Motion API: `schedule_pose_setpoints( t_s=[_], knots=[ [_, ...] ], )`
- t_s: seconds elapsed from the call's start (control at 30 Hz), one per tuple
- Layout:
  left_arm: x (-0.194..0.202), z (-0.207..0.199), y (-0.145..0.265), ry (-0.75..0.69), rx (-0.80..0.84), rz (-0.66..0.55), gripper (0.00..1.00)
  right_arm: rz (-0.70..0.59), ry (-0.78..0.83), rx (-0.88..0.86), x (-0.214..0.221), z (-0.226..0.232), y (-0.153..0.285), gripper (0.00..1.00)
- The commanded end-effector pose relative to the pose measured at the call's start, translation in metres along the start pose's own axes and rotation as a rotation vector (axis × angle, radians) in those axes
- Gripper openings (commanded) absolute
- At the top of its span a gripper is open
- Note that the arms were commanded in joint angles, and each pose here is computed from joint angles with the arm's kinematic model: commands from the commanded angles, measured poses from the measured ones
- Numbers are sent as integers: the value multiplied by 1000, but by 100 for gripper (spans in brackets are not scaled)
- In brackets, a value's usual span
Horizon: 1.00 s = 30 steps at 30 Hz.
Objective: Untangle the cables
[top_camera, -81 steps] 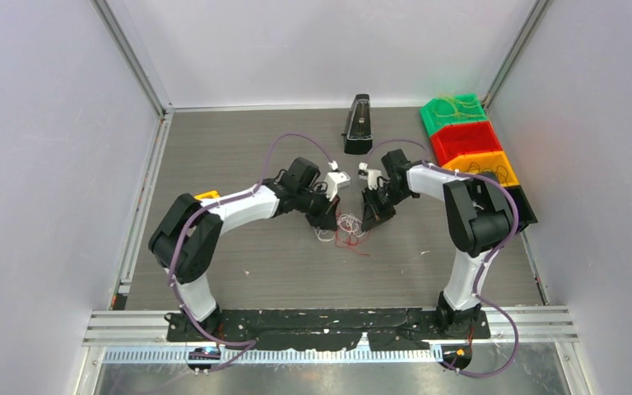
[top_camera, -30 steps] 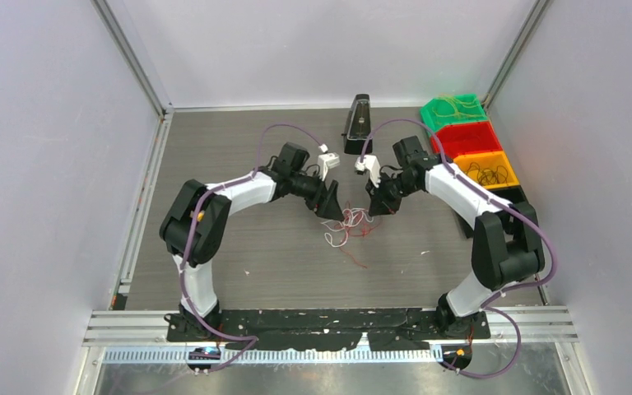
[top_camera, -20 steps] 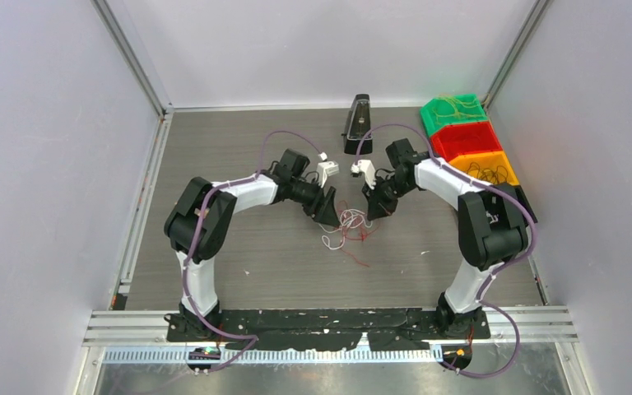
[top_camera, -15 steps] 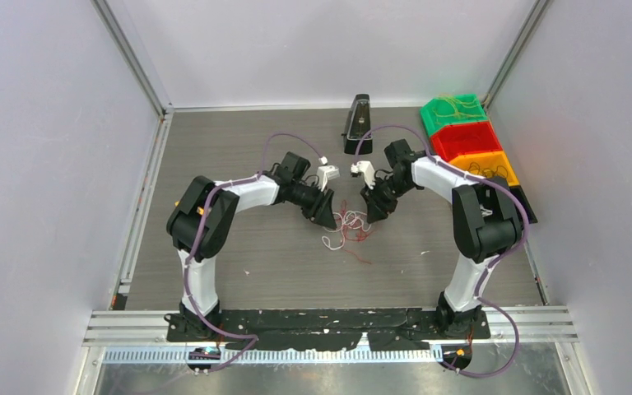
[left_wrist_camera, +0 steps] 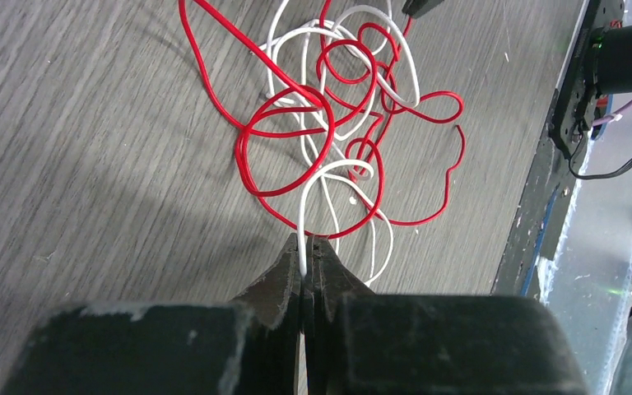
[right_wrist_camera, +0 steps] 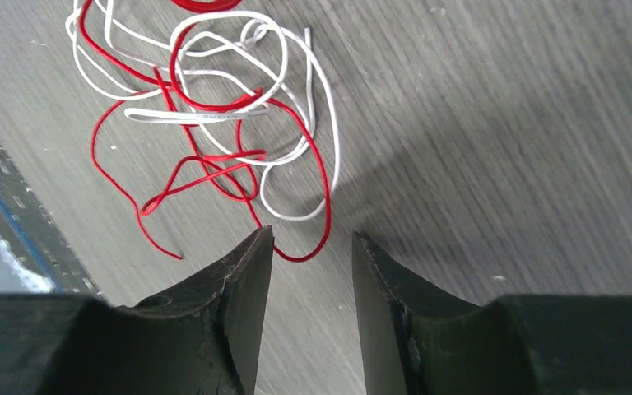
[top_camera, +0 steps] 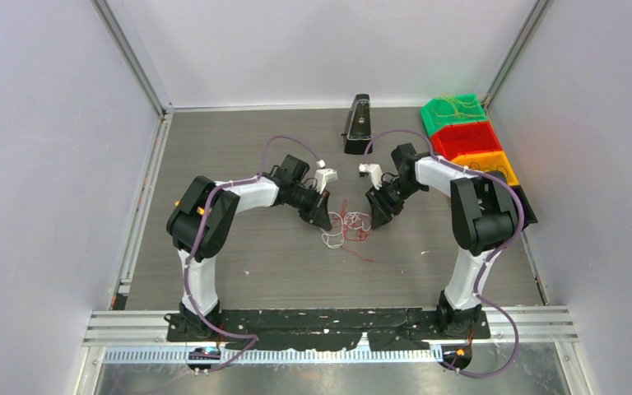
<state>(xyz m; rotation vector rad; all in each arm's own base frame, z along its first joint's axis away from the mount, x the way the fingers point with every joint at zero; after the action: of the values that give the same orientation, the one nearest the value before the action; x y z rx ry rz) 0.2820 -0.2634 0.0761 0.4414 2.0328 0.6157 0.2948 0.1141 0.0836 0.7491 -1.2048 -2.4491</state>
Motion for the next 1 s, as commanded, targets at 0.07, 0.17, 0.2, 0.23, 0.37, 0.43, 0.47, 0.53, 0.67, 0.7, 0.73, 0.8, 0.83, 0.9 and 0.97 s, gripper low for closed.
schedule_pose_setpoints(
  t_s=[0.07, 0.17, 0.2, 0.23, 0.37, 0.43, 0.47, 0.53, 0.67, 0.7, 0.73, 0.8, 0.83, 0.9, 0.97],
  knots=[
    [-3, -1, 2, 8, -12, -19, 0, -30, -80, -37, -6, 0, -11, 34],
    [-5, -5, 15, 21, -31, -17, 0, -39, -91, 8, -5, -4, -5, 7],
    [-8, -3, 27, 30, -57, -39, 0, -51, -85, 31, -5, -5, 1, 6],
    [-10, -1, 42, 46, -88, -63, 0, -47, -90, 71, 0, -11, 6, 6],
    [-36, 9, 138, 66, -305, -245, 0, -22, -89, 214, 20, -28, 32, 6],
    [-56, 8, 197, 44, -431, -349, 0, -11, -85, 265, 29, -33, 42, 6],
    [-65, 7, 226, 27, -496, -400, 0, -10, -78, 280, 31, -33, 45, 6],
    [-83, -2, 280, -6, -605, -493, 0, 17, -56, 332, 37, -38, 50, 6],
    [-115, -27, 368, -69, -735, -643, 0, 42, -48, 401, 46, -46, 57, 5],
    [-122, -34, 384, -81, -759, -676, 0, 49, -48, 412, 49, -47, 58, 6],
    [-130, -41, 399, -105, -783, -706, 0, 62, -45, 434, 52, -51, 60, 6],
    [-143, -55, 422, -145, -813, -760, 0, 73, -40, 463, 56, -55, 65, 5],
    [-147, -60, 428, -157, -810, -779, 0, 74, -40, 468, 57, -56, 66, 5],
    [-154, -69, 429, -173, -775, -805, 0, 71, -40, 467, 58, -57, 70, 5],
    [-157, -74, 424, -168, -719, -831, 0, 38, -36, 418, 52, -51, 72, 6]
  ],
)
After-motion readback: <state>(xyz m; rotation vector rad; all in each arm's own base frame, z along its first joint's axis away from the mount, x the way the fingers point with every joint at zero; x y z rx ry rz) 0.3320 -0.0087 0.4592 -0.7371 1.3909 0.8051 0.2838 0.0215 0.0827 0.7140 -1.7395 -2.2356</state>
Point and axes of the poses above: each gripper's point midway between its finger pads, its own y axis back along the fingers, its own z axis along the line the jaws close on, x = y × z, the point moved 7 cm from there along y, back along the fingers, and after that the axes turned 15 degrees about -y, right-handed, at the moved point
